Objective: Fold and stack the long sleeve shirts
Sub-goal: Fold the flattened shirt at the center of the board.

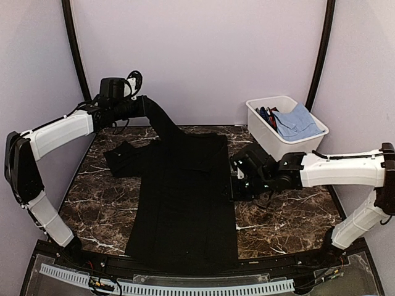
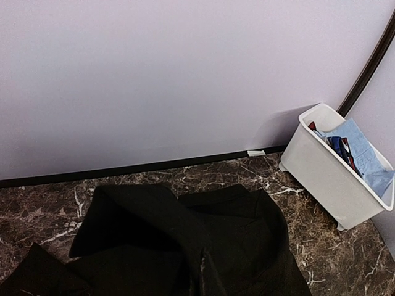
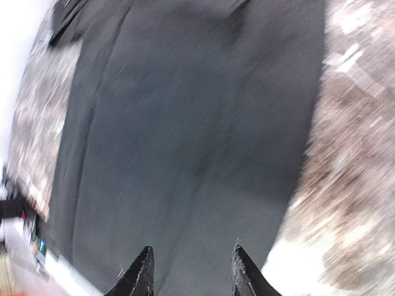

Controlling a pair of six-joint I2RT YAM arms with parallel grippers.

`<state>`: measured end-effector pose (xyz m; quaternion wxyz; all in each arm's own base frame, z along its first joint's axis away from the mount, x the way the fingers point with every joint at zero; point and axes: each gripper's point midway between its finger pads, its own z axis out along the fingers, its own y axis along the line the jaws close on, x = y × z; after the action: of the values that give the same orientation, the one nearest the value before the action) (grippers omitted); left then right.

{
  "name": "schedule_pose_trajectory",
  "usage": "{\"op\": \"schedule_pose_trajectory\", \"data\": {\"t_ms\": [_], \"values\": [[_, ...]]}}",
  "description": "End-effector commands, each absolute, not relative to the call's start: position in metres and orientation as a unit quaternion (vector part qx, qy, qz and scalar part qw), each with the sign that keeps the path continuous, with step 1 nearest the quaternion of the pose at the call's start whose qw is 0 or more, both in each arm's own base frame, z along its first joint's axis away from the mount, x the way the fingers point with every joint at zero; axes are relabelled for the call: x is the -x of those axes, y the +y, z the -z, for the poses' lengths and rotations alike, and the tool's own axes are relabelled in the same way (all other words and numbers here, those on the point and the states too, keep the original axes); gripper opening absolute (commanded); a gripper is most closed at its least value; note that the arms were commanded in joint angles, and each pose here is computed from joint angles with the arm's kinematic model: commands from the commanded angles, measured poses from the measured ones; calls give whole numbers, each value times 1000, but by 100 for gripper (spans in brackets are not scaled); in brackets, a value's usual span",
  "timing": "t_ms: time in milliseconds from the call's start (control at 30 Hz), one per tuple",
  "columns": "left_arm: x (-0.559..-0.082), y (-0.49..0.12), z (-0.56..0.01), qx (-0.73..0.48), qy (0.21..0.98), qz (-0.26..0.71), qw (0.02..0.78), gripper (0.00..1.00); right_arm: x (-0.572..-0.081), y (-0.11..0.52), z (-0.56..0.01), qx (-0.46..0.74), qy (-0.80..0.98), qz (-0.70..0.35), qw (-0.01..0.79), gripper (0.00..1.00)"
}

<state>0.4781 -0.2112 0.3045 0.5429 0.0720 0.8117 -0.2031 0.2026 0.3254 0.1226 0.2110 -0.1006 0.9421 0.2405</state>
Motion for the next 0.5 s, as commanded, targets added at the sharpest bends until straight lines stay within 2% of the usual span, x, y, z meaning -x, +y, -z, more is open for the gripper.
{"op": "schedule_pose_trajectory", "data": {"t_ms": [0,100,200,467], "values": [[-468,-198,-337,-54,790,197,577,0,-255,317,-138,90,931,-237,263,39],[-471,-185,-332,-38,802,160,574,0,-273,320,-141,93,931,-230,266,37],[-472,-182,-331,-37,806,151,571,0,-269,329,-134,111,936,-223,250,35],[-458,-173,-337,-25,803,153,576,0,-215,345,-103,155,946,-183,219,37]]}}
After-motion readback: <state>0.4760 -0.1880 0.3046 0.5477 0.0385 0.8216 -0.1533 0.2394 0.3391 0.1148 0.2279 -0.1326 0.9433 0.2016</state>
